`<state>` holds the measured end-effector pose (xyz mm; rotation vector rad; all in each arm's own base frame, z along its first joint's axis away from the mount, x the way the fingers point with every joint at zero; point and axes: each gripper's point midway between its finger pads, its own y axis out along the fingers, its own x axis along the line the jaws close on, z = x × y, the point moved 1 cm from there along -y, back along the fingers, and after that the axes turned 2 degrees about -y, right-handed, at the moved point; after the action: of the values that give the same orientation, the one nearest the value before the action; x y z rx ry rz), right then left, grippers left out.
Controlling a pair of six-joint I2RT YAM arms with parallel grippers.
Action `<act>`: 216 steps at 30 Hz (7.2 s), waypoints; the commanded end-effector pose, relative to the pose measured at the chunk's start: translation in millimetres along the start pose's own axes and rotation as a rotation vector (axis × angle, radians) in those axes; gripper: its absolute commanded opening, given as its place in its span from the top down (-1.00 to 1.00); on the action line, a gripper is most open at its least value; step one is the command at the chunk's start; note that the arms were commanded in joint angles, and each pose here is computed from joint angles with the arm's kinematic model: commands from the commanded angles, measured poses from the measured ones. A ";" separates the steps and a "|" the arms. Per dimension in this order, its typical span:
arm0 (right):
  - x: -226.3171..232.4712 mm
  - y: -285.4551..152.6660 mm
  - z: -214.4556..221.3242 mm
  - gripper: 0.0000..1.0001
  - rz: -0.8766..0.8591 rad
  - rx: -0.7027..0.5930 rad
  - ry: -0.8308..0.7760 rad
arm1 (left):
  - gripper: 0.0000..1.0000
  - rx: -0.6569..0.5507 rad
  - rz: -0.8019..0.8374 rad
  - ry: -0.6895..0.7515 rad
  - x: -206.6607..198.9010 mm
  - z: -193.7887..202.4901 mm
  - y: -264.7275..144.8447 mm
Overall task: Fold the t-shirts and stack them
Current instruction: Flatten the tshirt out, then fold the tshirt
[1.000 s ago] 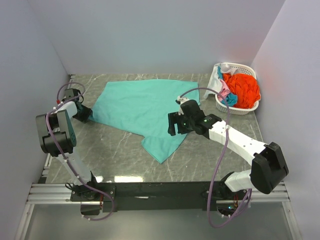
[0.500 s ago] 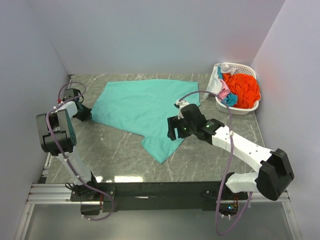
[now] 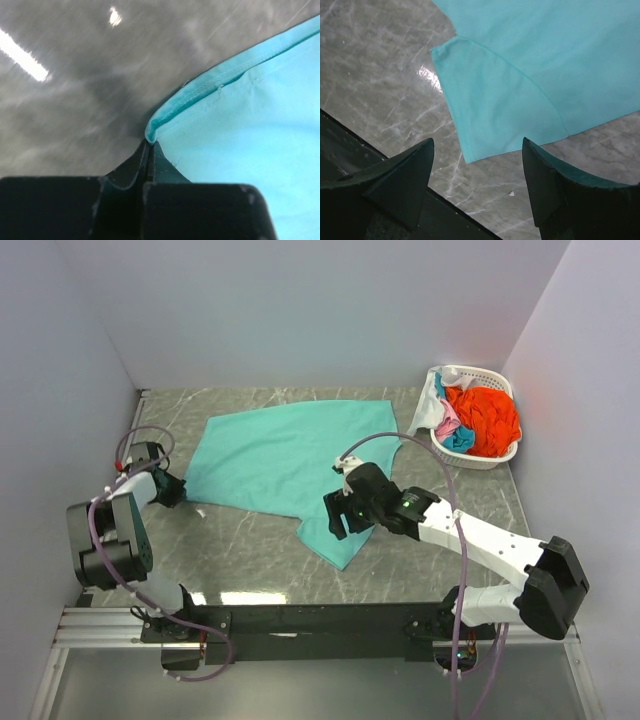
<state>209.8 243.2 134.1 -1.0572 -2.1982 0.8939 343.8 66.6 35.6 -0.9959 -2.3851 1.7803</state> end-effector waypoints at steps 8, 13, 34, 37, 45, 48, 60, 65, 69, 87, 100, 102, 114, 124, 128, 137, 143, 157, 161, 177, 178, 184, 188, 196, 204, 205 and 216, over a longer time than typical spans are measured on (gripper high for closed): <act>15.1 -3.5 52.1 -0.55 0.011 0.129 -0.033 | 0.99 -0.092 0.063 -0.053 29.1 21.2 -44.5; 9.6 -2.9 80.0 -0.54 0.061 0.206 -0.006 | 0.99 -0.121 0.058 -0.073 43.8 29.3 -50.5; -3.3 39.8 115.9 -0.30 0.161 0.362 -0.010 | 0.99 -0.112 0.064 -0.065 46.4 33.9 -48.9; -5.5 45.8 118.2 -0.15 0.181 0.368 -0.003 | 0.99 -0.112 0.056 -0.069 47.4 33.3 -47.8; -25.0 44.8 117.6 0.45 0.311 0.373 0.007 | 0.99 -0.114 0.086 -0.069 40.5 31.1 -48.5; -30.7 38.7 100.1 1.00 0.339 0.316 0.037 | 0.99 -0.127 0.117 -0.065 32.7 26.1 -54.1; -88.6 -31.3 -78.6 1.00 0.394 -0.206 0.258 | 0.99 -0.192 0.391 0.003 -70.8 -3.9 -109.6; -119.5 -84.1 -144.6 1.00 0.461 -0.397 0.278 | 0.99 -0.234 0.505 0.025 -127.2 -27.8 -151.1; -129.2 -143.7 -188.4 1.00 0.504 -0.564 0.264 | 0.99 -0.318 0.641 0.031 -166.1 -52.8 -206.8; -61.9 -396.9 -224.6 1.00 0.362 -1.045 -0.057 | 0.99 -0.711 1.131 0.003 -158.0 -88.6 -492.4; 3.5 -504.2 -152.0 1.00 0.114 -1.248 -0.266 | 0.99 -0.910 1.356 0.044 -93.1 -59.7 -619.0; 1.4 -498.6 -153.6 1.00 0.120 -1.235 -0.262 | 0.99 -0.886 1.345 0.059 -98.7 -59.0 -610.2; -105.2 -295.2 -197.7 0.99 0.517 -0.835 -0.132 | 0.99 -0.599 0.901 0.054 -153.9 -71.2 -339.7; -200.5 -17.5 -213.6 1.00 0.410 -0.313 -0.098 | 0.99 -0.267 0.500 0.163 -191.0 -51.3 -55.9; -235.4 69.8 -216.6 1.00 0.429 -0.149 -0.071 | 0.99 -0.182 0.454 0.171 -213.8 -49.6 -0.1; -235.8 95.0 -209.4 1.00 0.374 -0.130 -0.075 | 0.99 -0.114 0.410 0.193 -214.8 -35.5 39.1; -222.2 78.7 -185.6 1.00 0.357 -0.101 -0.064 | 0.99 -0.125 0.407 0.189 -198.6 -30.0 20.8; -181.1 32.4 -96.5 1.00 0.370 -0.040 0.100 | 0.99 -0.188 0.341 0.137 -133.1 -13.7 -29.8; -168.1 26.7 -80.5 1.00 0.356 -0.026 0.137 | 0.99 -0.202 0.301 0.136 -115.3 -10.1 -33.3; -122.5 10.1 -9.8 0.99 0.337 0.159 0.240 | 0.99 -0.202 0.246 0.146 -92.7 -2.9 -36.2; -118.2 9.9 -2.5 0.99 0.336 0.183 0.239 | 0.99 -0.195 0.240 0.146 -90.2 -0.7 -34.4; -100.8 10.1 12.2 0.97 0.291 0.218 0.272 | 0.99 -0.200 0.214 0.137 -84.0 -0.9 -32.6; -101.1 10.1 20.5 0.90 0.299 0.241 0.275 | 0.99 -0.220 0.178 0.141 -78.5 -4.3 -33.9; -79.3 14.4 36.7 0.38 0.170 0.289 0.198 | 0.49 -0.237 0.149 0.130 -71.0 -7.2 -40.8; -71.5 -1.5 14.3 -0.27 0.150 0.213 0.101 | -0.99 -0.246 0.171 0.116 -74.7 -11.5 -62.9; -65.7 -2.2 11.8 -0.28 0.145 0.206 0.054 | -0.99 -0.242 0.186 0.116 -77.6 -11.5 -66.4; -3.9 49.3 -43.9 -0.22 -0.004 0.143 -0.055 | -0.99 -0.254 0.234 0.077 -72.2 -8.5 -96.0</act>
<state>245.3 254.4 125.2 -0.9900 -2.1071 1.1167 366.7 25.0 136.1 -1.3800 -2.5498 1.4814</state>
